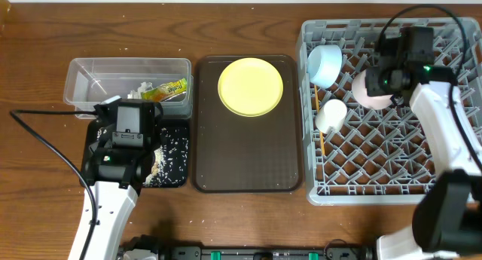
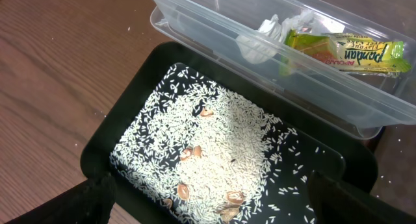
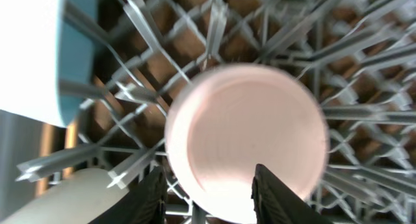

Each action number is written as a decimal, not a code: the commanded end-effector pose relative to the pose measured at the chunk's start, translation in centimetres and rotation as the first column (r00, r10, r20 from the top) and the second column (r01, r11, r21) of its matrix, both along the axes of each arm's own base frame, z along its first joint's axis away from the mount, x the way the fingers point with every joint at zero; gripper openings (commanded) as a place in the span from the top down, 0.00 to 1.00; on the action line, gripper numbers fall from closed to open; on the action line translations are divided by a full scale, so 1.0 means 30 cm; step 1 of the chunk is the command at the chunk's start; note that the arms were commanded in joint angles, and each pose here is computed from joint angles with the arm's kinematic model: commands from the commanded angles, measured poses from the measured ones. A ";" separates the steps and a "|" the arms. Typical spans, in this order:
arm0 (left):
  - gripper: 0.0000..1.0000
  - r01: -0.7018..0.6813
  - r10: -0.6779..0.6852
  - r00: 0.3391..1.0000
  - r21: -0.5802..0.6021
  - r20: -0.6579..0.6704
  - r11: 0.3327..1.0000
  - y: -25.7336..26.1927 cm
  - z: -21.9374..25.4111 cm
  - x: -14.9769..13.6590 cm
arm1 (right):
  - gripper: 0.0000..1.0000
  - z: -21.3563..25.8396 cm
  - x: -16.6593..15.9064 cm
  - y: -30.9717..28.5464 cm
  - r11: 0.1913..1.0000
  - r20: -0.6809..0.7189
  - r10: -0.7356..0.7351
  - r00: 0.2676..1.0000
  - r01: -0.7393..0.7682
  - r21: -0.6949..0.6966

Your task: Sort waste into correct bins and load items into the dishwasher rack

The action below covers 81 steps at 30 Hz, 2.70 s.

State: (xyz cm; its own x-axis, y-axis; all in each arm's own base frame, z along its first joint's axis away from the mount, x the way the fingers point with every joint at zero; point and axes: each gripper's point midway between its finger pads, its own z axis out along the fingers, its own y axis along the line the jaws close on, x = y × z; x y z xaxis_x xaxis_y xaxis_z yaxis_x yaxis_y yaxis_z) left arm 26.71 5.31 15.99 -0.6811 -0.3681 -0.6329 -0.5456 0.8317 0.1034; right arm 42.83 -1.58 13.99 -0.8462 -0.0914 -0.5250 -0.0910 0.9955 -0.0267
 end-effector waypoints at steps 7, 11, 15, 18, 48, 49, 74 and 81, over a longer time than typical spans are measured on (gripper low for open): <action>0.04 -0.011 0.011 1.000 0.014 0.014 1.000 0.012 0.023 0.006 | 0.62 0.393 0.010 0.315 0.965 0.350 0.211 0.913 -0.251 0.072; 0.04 -0.011 0.011 1.000 0.014 0.014 1.000 0.012 0.023 0.006 | 0.75 0.375 0.027 0.424 0.944 0.364 0.278 0.889 -0.323 0.066; 0.04 -0.011 0.011 1.000 0.014 0.014 1.000 0.012 0.023 0.006 | 0.79 0.275 0.057 0.479 0.933 0.312 0.316 0.896 -0.353 0.069; 0.04 -0.011 0.011 1.000 0.014 0.014 1.000 0.012 0.023 0.006 | 0.81 0.176 0.084 0.479 0.937 0.253 0.315 0.915 -0.342 0.072; 0.04 -0.011 0.011 1.000 0.014 0.014 1.000 0.012 0.023 0.006 | 0.99 0.202 0.093 0.516 0.926 0.286 0.299 0.910 -0.349 0.142; 0.04 -0.012 0.011 1.000 0.014 0.014 1.000 0.012 0.023 0.006 | 0.99 0.185 0.098 0.503 0.935 0.275 0.288 0.917 -0.331 0.127; 0.04 -0.011 0.011 1.000 0.014 0.014 1.000 0.012 0.023 0.006 | 0.93 0.214 0.084 0.574 0.905 0.311 0.335 0.889 -0.395 0.156; 0.04 -0.012 0.011 1.000 0.014 0.014 1.000 0.012 0.023 0.006 | 0.67 0.192 -0.053 0.849 0.791 0.285 0.499 0.818 -0.564 0.235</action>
State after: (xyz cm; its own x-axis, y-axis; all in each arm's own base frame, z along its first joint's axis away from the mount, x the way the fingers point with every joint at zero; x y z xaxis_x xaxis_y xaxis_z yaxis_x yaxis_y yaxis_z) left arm 26.71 5.31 15.99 -0.6811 -0.3681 -0.6329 -0.5456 0.8317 0.1034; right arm 43.07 20.35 20.32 -0.5814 -0.2772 -0.7649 -0.5592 0.8190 0.1283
